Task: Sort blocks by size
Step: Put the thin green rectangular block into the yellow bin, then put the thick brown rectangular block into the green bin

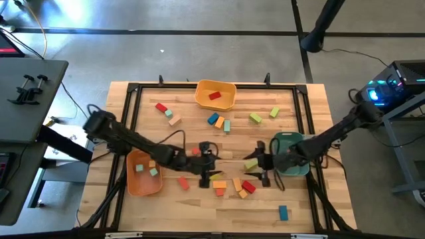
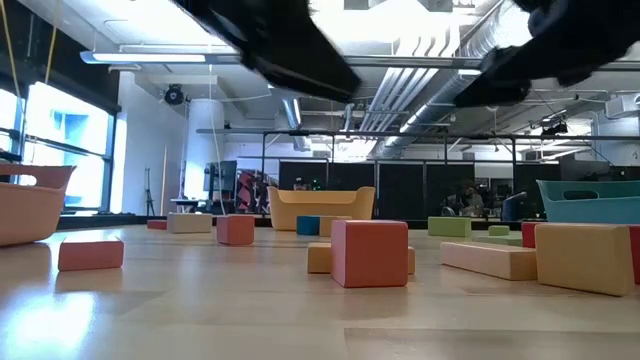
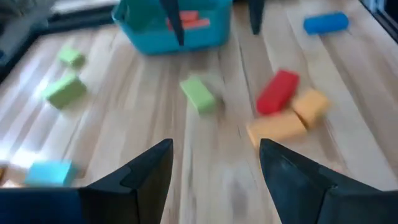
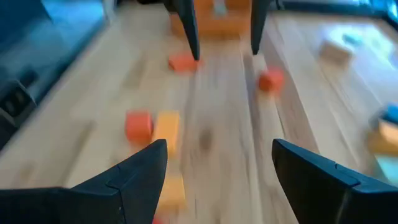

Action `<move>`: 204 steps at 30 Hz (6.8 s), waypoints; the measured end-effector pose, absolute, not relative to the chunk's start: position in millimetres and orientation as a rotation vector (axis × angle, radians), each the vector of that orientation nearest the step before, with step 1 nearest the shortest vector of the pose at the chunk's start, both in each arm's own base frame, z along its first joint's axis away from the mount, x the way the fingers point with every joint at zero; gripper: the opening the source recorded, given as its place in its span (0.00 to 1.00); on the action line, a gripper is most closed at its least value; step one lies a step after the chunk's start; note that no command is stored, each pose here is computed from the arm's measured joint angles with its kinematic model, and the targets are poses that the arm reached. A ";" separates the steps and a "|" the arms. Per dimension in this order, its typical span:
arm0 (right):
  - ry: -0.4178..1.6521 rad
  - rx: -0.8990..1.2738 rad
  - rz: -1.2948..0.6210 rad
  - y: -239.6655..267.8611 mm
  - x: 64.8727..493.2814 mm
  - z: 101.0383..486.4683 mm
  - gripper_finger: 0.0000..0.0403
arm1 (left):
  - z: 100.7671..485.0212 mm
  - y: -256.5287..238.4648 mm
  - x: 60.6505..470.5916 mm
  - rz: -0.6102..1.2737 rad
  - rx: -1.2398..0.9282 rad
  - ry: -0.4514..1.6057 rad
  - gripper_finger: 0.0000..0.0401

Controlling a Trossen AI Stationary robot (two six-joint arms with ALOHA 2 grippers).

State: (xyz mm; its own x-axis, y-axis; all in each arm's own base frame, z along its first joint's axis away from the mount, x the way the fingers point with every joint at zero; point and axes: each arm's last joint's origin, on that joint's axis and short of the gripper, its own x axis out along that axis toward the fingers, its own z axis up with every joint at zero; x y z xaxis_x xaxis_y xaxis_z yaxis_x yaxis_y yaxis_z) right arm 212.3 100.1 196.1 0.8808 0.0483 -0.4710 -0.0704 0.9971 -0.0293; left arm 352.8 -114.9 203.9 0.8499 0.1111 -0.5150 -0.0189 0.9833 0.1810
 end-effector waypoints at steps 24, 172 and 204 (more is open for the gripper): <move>1.104 -0.099 0.039 76.6 227.2 144.1 0.68 | 210.8 -96.0 368.1 0.368 0.225 0.380 0.57; 0.487 -0.058 -0.183 -38.3 187.3 183.1 0.34 | 190.2 15.3 224.5 0.719 -0.296 0.416 0.57; 0.512 0.013 -0.132 -42.9 224.7 141.0 0.60 | 141.1 12.5 168.9 0.911 -0.250 0.768 0.57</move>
State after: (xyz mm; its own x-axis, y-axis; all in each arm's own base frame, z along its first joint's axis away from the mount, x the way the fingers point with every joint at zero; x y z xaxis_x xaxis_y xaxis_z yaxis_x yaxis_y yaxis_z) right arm 224.7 -42.9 141.0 0.8632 -0.1231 -0.4897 0.1294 0.9914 -0.0210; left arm 168.9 12.5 141.1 0.3736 0.6174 -0.6923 -0.7865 0.6065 0.1164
